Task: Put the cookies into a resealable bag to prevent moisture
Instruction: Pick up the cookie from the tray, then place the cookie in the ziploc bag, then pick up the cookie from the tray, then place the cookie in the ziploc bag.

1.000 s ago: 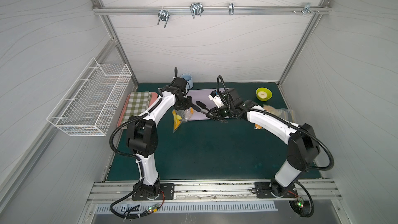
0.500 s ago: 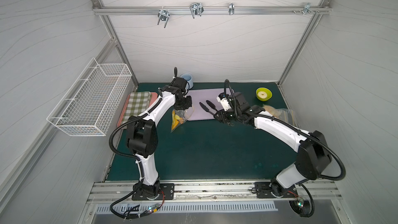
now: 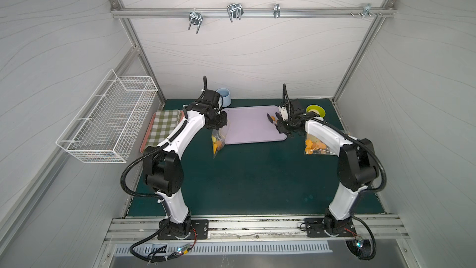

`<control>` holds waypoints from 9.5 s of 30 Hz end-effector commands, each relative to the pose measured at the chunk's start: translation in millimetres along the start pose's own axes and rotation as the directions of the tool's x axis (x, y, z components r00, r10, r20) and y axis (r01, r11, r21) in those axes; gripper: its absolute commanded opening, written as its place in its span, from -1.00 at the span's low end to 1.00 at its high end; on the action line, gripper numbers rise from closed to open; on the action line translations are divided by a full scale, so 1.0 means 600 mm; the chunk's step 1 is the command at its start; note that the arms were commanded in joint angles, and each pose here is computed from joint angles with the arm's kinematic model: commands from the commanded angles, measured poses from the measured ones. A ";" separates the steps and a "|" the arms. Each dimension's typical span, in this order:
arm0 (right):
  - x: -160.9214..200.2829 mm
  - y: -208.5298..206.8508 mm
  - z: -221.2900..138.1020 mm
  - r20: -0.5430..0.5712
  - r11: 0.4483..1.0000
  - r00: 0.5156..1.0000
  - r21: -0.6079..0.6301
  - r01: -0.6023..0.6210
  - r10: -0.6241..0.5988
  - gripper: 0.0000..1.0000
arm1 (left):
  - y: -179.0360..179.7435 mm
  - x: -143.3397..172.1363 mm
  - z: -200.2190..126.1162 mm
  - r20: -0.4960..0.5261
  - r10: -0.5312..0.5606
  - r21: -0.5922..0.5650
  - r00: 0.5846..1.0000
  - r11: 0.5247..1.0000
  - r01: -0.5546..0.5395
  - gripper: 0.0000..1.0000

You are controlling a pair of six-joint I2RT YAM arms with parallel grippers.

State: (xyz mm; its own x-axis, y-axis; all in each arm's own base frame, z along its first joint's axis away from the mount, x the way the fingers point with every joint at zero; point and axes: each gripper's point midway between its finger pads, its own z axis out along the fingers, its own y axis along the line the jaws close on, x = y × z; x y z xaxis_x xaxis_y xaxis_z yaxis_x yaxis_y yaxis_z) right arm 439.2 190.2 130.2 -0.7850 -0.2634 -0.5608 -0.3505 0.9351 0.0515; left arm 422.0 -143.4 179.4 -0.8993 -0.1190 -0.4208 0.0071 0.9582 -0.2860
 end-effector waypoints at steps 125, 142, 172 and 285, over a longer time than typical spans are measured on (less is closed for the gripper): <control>-0.011 0.353 -0.144 0.119 0.815 0.979 -0.542 0.206 -0.168 0.09 | -0.013 -0.008 0.003 -0.017 -0.013 0.073 1.000 0.997 0.014 -1.00; -0.036 0.228 -0.215 0.259 0.920 0.965 -0.372 0.125 -0.027 0.12 | -0.007 -0.009 0.000 -0.014 -0.016 0.056 1.000 0.998 0.017 -1.00; 0.092 -0.021 -0.036 -0.227 0.987 0.961 0.005 -0.163 0.160 0.06 | -0.009 -0.008 -0.001 -0.015 -0.017 0.062 1.000 0.998 0.018 -1.00; -0.031 0.308 -0.254 0.205 0.854 0.975 -0.490 0.178 -0.086 -0.20 | -0.011 -0.012 -0.014 0.002 -0.015 0.072 1.000 0.997 0.015 -1.00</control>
State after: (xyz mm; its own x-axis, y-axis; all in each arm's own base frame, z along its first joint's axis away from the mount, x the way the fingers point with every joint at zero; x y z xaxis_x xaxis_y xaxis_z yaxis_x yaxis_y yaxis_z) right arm 307.6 344.4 237.2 -0.7004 -0.3639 -0.6140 -0.6740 0.6204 0.4012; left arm 418.0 -147.6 173.9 -0.9189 -0.1300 -0.3724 0.0094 0.9366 -0.3502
